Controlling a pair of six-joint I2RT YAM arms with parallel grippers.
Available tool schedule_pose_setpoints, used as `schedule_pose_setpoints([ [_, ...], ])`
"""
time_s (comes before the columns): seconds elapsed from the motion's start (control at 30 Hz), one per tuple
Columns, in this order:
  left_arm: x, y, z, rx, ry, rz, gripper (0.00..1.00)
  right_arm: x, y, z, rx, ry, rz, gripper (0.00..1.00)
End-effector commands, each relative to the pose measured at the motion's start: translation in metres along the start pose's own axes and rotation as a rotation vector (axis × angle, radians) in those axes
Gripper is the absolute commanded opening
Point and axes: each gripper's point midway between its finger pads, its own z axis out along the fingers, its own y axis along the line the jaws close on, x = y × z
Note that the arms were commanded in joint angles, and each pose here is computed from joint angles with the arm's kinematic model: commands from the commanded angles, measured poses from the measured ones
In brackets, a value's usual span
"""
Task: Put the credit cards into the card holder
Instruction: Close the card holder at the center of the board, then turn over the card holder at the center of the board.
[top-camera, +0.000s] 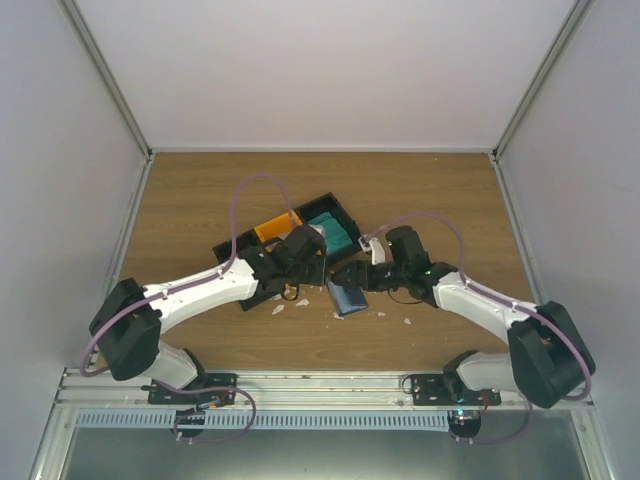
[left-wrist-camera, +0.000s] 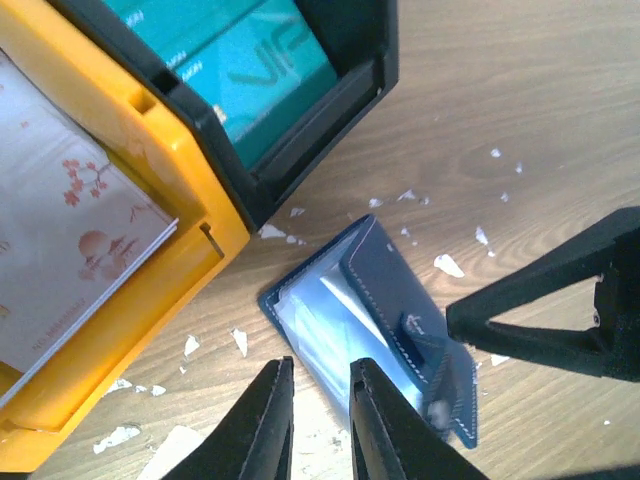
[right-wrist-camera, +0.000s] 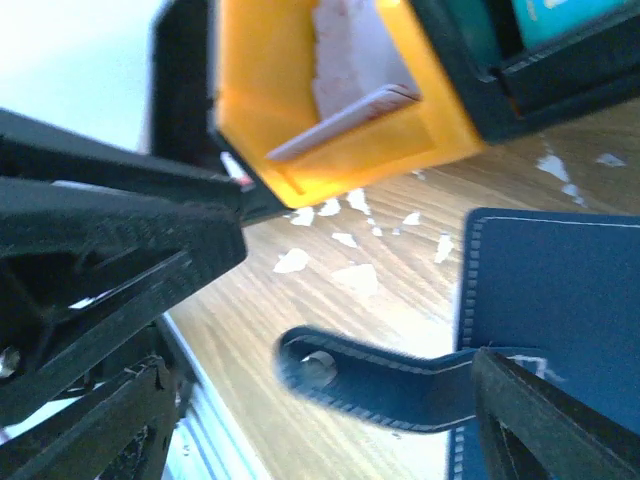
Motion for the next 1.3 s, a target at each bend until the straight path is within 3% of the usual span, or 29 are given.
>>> schedule_pose_setpoints([
  [0.0, -0.035, -0.005, -0.030, 0.016, -0.120, 0.010, 0.22, -0.003, 0.031, -0.014, -0.127, -0.039, -0.093, 0.83],
  [0.13, -0.048, -0.005, -0.042, 0.041, -0.149, 0.005, 0.26, 0.002, 0.032, -0.013, -0.147, -0.025, -0.090, 0.85],
  [0.27, -0.052, -0.017, -0.050, 0.119, -0.149, 0.026, 0.30, -0.002, 0.013, -0.013, -0.045, -0.059, -0.056, 0.83],
  [0.5, -0.045, -0.045, -0.046, 0.280, -0.085, 0.093, 0.34, -0.024, -0.023, -0.035, 0.201, -0.233, 0.019, 0.64],
  [0.57, -0.044, -0.047, -0.043, 0.285, -0.075, 0.099, 0.35, -0.018, -0.036, -0.032, 0.248, -0.212, 0.040, 0.59],
  [0.7, -0.041, -0.053, -0.037, 0.312, -0.048, 0.113, 0.35, 0.003, -0.048, -0.011, 0.240, -0.084, 0.040, 0.38],
  [0.9, -0.026, -0.054, -0.015, 0.326, 0.026, 0.119, 0.36, 0.028, -0.047, 0.022, 0.147, 0.053, 0.027, 0.25],
  [1.27, 0.025, -0.045, 0.041, 0.325, 0.191, 0.088, 0.31, 0.054, -0.085, 0.028, 0.287, 0.117, 0.111, 0.23],
])
